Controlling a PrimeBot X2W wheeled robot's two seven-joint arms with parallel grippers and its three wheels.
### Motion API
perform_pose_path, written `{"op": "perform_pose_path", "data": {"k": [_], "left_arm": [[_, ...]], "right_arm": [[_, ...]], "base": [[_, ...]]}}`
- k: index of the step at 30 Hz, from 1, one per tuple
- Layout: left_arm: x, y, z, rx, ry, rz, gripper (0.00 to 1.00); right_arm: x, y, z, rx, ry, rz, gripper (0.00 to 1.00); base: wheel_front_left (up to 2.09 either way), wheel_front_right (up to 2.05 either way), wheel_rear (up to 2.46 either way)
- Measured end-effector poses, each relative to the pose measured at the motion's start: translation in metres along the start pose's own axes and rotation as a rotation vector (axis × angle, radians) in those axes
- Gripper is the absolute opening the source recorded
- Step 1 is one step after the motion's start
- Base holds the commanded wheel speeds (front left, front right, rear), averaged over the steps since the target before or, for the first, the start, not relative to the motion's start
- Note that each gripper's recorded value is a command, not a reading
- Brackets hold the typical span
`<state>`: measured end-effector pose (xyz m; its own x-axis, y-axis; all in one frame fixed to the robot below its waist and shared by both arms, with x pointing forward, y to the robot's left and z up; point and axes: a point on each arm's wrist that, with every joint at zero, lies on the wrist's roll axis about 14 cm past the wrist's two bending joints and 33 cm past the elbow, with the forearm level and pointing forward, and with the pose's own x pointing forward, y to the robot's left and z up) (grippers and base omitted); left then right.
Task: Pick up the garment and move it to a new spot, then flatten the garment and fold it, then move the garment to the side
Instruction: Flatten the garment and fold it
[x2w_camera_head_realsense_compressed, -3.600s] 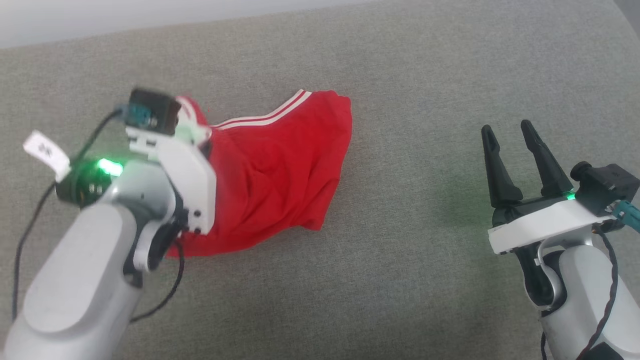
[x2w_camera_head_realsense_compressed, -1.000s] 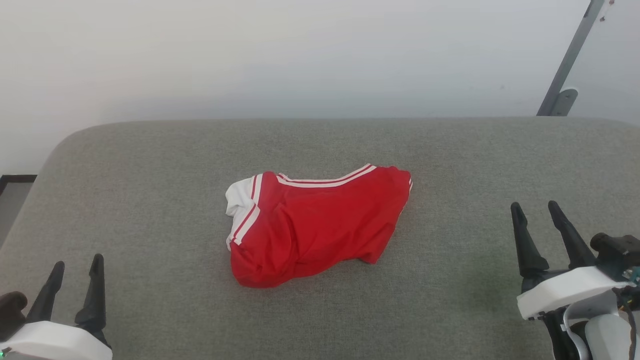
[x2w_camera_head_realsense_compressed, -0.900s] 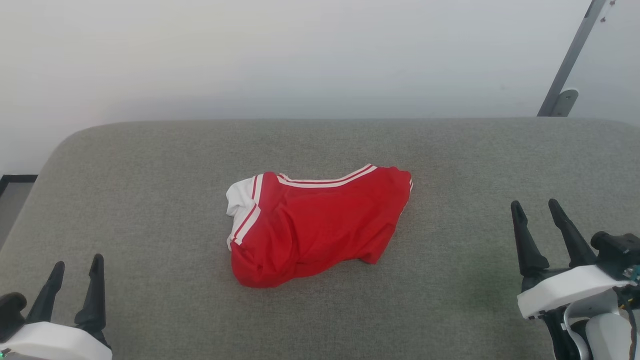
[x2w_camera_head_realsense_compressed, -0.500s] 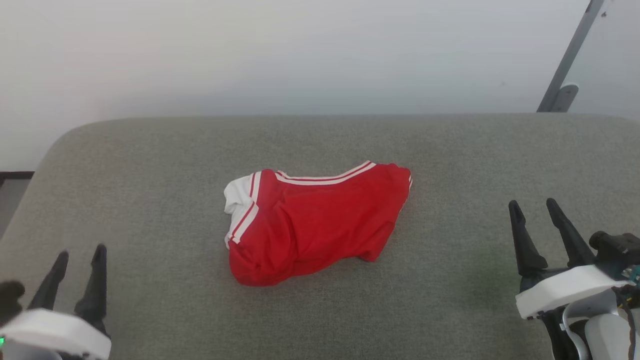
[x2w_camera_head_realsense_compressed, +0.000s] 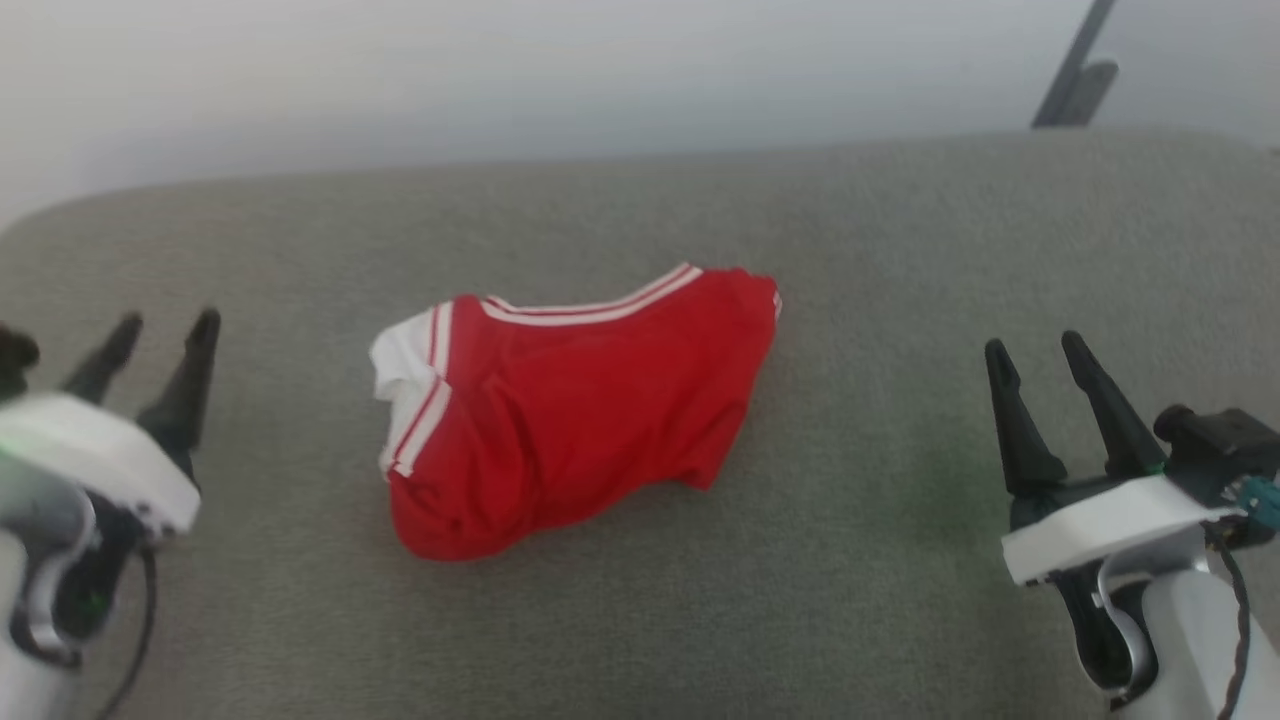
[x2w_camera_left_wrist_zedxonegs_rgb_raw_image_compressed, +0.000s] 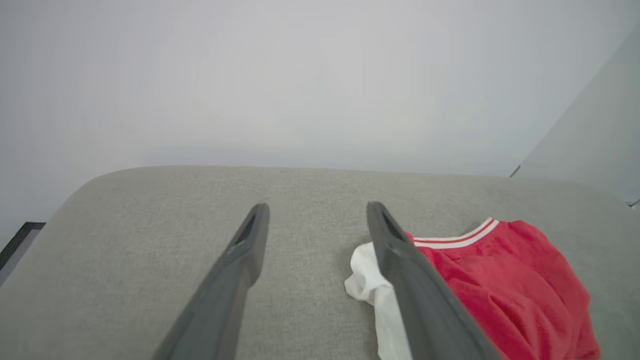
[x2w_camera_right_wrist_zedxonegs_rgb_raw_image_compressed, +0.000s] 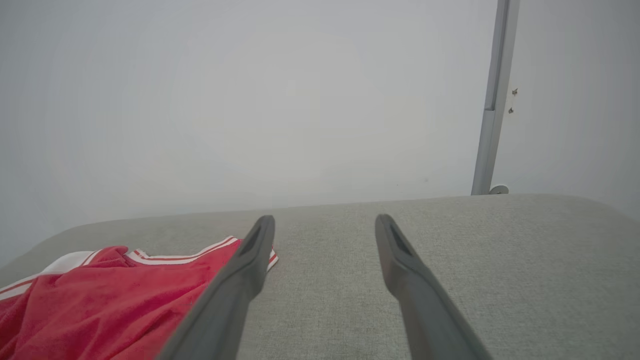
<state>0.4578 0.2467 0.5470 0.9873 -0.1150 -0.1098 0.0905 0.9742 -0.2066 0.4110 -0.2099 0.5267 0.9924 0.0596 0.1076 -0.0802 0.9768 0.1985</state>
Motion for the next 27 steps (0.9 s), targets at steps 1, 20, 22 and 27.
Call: {"op": "perform_pose_path", "data": {"k": [1,20,22,27], "left_arm": [[0.009,-0.003,0.0,0.012,0.016,-0.013,1.0],[0.118,-0.029,-0.14,0.066,0.763,-0.064,1.0],[0.116,-0.027,-0.148,0.062,0.82,-0.041,1.0],[0.112,-0.029,-0.154,0.033,0.908,-0.005,1.0]], "right_arm": [[0.002,-0.001,-0.002,-0.002,0.003,-0.003,1.0],[0.018,-0.042,-0.059,-0.013,0.138,-0.099,1.0],[0.018,-0.044,-0.062,-0.015,0.148,-0.102,1.0],[0.023,-0.042,-0.066,-0.015,0.152,-0.092,1.0]], "base": [[0.0,0.0,0.0],[0.0,0.0,0.0],[0.0,0.0,0.0],[0.0,0.0,0.0]]}}
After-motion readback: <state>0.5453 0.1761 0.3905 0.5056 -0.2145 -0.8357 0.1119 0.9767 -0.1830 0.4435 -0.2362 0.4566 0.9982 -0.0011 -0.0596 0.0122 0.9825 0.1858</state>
